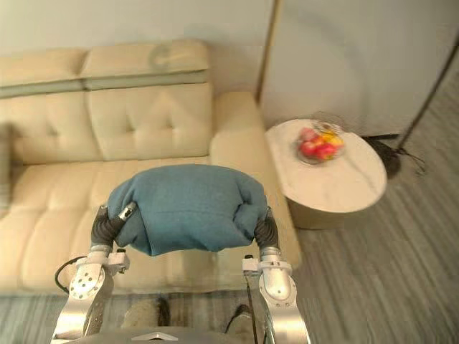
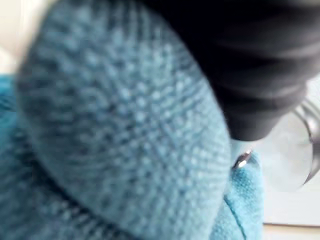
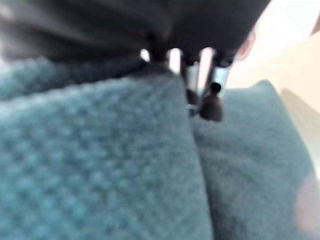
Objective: Pick up cushions and gather them together orderly.
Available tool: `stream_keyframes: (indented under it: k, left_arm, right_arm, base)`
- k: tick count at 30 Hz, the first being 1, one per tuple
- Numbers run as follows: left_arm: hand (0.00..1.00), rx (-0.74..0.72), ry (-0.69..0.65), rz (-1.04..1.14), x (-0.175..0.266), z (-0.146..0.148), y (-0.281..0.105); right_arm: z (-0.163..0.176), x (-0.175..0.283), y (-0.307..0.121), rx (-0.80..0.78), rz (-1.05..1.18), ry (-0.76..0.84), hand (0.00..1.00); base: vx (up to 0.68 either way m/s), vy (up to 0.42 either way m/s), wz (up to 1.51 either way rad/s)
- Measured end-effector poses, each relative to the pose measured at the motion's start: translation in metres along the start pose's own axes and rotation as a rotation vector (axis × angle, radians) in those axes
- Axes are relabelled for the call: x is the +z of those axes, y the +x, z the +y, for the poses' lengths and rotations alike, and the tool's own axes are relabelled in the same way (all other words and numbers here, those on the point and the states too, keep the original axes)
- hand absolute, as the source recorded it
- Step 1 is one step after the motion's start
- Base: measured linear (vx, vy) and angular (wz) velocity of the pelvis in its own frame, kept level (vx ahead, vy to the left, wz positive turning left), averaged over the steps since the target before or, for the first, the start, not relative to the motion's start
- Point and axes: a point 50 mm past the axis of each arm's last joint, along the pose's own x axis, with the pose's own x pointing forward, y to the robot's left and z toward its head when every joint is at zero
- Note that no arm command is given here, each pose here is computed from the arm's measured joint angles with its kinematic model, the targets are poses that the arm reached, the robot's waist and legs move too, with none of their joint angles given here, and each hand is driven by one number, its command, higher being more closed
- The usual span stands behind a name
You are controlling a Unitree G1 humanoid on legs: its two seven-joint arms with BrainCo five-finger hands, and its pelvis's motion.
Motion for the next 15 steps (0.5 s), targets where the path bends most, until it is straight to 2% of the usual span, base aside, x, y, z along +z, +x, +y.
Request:
stream_keyframes:
  k: [4, 7, 10, 15]
  left_arm:
    - [1.00, -0.035, -0.049, -0.043, 0.004, -0.014, 0.005]
    - [1.00, -0.009, 0.016, 0.014, -0.011, -0.002, 0.011]
    - [1.00, 0.017, 0.034, 0.041, -0.017, 0.006, 0.011]
    - [1.00, 0.032, 0.052, 0.044, -0.017, 0.013, 0.012]
  right_arm:
    - [-0.011, 0.001, 0.010, -0.064, -0.028, -0.012, 1.00]
    - [0.005, -0.026, 0.011, -0.066, 0.093, 0.039, 1.00]
    - [0.017, -0.037, 0.009, -0.036, 0.159, 0.056, 1.00]
    - [0.027, -0.044, 0.009, 0.005, 0.195, 0.054, 1.00]
  base:
    - [-0.09, 0.483, 0.86]
    - [-0.03, 0.450, 0.46]
    - [-0.03, 0.411, -0.25]
    - [-0.10, 0.200, -0.44]
